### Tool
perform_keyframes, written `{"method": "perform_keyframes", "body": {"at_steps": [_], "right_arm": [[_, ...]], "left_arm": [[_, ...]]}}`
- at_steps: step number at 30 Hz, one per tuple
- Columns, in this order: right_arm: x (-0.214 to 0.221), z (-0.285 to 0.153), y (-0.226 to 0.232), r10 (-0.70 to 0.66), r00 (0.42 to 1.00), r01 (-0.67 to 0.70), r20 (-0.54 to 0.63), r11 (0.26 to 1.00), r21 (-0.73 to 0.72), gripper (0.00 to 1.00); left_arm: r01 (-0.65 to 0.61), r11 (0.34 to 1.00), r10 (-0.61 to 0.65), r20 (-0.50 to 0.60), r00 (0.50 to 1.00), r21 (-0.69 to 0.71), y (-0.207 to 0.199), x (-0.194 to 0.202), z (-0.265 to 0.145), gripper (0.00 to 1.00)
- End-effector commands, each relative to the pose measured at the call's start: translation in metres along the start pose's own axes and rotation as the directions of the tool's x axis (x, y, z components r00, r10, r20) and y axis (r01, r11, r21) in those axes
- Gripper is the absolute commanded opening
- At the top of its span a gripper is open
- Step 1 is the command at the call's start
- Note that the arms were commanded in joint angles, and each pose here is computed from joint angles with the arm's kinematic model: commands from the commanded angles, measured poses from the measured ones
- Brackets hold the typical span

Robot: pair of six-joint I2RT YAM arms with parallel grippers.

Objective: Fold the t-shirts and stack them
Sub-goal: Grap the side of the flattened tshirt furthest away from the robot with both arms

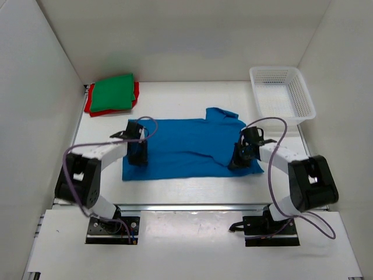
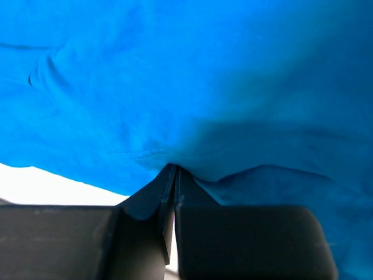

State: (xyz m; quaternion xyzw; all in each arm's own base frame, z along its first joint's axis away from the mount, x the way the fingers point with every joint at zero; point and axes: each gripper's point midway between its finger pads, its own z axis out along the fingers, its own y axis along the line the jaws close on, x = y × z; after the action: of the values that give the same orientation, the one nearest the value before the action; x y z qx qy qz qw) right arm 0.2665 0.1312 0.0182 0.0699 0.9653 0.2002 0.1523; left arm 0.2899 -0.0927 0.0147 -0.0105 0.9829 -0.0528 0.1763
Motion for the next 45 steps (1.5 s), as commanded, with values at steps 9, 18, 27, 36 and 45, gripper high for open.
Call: {"method": "perform_keyframes", "body": {"at_steps": [9, 18, 27, 36, 45], "right_arm": [[0.040, -0.063, 0.007, -0.049, 0.997, 0.054, 0.064, 0.996, -0.076, 0.00], [-0.067, -0.103, 0.049, -0.126, 0.945, 0.169, 0.300, 0.978, -0.121, 0.11], [-0.161, -0.061, 0.053, -0.176, 0.943, 0.189, 0.282, 0.982, -0.021, 0.37], [-0.204, -0.008, 0.033, -0.204, 0.959, 0.188, 0.197, 0.977, 0.097, 0.51], [-0.224, 0.027, 0.020, -0.241, 0.955, 0.204, 0.175, 0.957, 0.206, 0.52]], "left_arm": [[0.079, 0.994, -0.090, 0.153, 0.984, 0.075, 0.009, 0.026, -0.089, 0.39], [0.067, 0.998, -0.070, 0.386, 0.920, 0.019, 0.036, -0.089, -0.107, 0.37], [0.157, 0.987, -0.136, 0.328, 0.935, -0.040, 0.065, -0.168, -0.040, 0.56], [0.163, 0.980, -0.131, 0.251, 0.959, -0.114, 0.085, -0.178, 0.015, 0.59], [0.188, 0.972, -0.154, 0.218, 0.964, -0.145, 0.097, -0.175, 0.037, 0.59]]}}
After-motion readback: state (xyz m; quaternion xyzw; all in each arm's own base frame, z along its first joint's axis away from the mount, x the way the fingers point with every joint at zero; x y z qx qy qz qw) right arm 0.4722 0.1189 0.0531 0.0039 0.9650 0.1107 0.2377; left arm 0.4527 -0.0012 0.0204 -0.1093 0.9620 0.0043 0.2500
